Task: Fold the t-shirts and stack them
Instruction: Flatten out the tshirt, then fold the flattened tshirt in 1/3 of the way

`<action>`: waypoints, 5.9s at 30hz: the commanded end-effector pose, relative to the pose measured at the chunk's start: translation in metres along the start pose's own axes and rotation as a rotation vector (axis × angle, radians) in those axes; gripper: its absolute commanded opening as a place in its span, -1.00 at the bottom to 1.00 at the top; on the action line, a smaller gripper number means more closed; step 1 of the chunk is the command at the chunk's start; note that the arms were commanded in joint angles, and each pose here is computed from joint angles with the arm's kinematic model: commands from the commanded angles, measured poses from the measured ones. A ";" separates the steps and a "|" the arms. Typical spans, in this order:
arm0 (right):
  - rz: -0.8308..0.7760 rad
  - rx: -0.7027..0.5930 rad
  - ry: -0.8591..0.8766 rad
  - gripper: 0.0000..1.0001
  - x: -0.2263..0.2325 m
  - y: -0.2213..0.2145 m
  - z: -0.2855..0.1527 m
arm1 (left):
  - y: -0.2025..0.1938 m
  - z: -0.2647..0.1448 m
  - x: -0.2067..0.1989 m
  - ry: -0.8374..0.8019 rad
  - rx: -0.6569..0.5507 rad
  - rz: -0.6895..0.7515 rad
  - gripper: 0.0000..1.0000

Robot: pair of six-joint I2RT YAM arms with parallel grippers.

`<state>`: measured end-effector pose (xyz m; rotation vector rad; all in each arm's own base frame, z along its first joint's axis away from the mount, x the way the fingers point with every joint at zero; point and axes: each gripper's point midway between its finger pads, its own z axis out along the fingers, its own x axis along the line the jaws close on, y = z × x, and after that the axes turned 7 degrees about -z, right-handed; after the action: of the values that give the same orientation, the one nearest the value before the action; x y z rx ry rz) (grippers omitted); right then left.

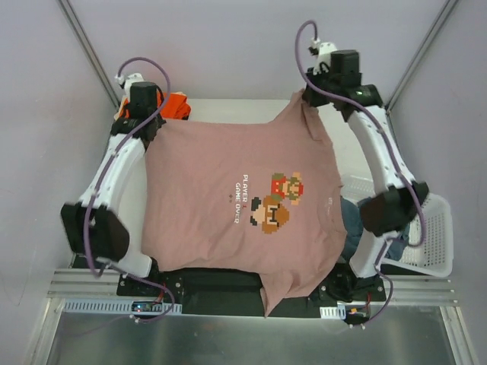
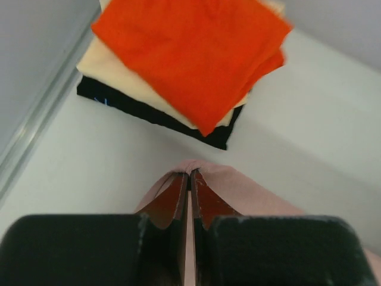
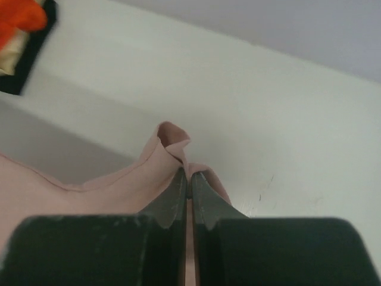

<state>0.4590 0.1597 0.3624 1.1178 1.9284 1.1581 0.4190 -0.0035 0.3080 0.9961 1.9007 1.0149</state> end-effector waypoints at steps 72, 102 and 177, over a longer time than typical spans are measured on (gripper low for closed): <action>0.178 0.671 0.339 0.93 0.137 -0.246 -0.008 | -0.230 0.005 0.053 0.088 0.663 -0.216 0.99; -0.025 0.811 0.547 0.93 0.212 -0.297 -0.080 | -0.279 0.017 0.102 0.246 0.769 -0.202 0.98; 0.415 0.979 -0.156 0.16 0.104 -0.329 -0.060 | -0.267 0.028 0.174 0.413 0.755 -0.421 0.99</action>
<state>0.2237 0.1439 0.0628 2.1623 2.2685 0.1308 0.3154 0.0509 0.0265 0.7152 2.7330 0.2387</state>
